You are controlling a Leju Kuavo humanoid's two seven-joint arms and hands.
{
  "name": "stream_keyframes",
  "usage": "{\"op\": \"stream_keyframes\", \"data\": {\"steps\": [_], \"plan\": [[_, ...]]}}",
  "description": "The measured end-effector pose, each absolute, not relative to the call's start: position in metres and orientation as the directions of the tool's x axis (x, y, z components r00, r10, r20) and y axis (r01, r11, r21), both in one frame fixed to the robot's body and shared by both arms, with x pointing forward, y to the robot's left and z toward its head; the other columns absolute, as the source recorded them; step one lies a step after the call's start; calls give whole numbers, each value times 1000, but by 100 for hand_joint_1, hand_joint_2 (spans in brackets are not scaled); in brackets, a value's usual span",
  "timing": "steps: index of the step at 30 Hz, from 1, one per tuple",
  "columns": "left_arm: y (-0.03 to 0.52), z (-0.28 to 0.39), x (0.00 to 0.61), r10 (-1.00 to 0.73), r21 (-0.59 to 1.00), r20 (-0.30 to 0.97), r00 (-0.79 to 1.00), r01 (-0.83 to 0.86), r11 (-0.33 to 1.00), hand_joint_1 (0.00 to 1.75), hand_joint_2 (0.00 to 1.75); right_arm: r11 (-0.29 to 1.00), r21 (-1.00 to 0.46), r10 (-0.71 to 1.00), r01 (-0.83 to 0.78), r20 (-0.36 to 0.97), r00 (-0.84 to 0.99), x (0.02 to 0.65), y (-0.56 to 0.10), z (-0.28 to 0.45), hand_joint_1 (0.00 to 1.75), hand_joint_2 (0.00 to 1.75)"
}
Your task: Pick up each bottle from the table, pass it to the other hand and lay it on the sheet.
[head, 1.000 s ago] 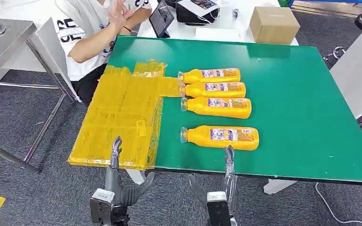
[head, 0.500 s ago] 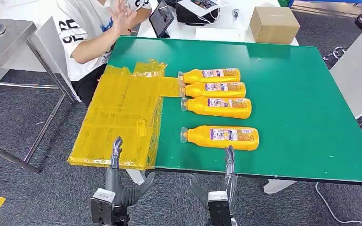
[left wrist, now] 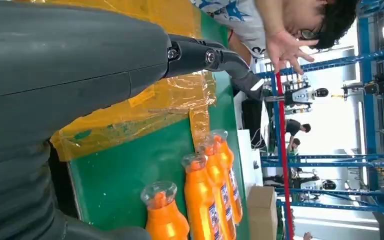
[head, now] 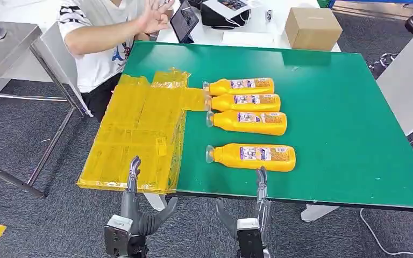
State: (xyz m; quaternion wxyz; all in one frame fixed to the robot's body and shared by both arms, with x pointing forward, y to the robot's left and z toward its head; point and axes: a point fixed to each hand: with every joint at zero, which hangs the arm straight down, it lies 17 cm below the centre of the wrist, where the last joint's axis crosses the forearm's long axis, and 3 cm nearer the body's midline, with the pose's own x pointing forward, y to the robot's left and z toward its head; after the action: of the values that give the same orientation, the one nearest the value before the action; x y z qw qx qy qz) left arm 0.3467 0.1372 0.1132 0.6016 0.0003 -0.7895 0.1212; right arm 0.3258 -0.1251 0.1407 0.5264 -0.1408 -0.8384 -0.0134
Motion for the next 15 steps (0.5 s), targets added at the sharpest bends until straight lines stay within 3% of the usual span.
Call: {"op": "stream_keyframes", "data": {"steps": [9, 15], "plan": [[135, 119, 347, 119, -165, 946, -302, -131, 977, 0, 175, 940, -210, 318, 269, 827, -465, 328, -127, 158, 0, 175], [127, 150, 366, 82, -122, 913, -399, -75, 990, 0, 175, 915, -248, 385, 317, 770, -508, 372, -161, 197, 0, 175]]}}
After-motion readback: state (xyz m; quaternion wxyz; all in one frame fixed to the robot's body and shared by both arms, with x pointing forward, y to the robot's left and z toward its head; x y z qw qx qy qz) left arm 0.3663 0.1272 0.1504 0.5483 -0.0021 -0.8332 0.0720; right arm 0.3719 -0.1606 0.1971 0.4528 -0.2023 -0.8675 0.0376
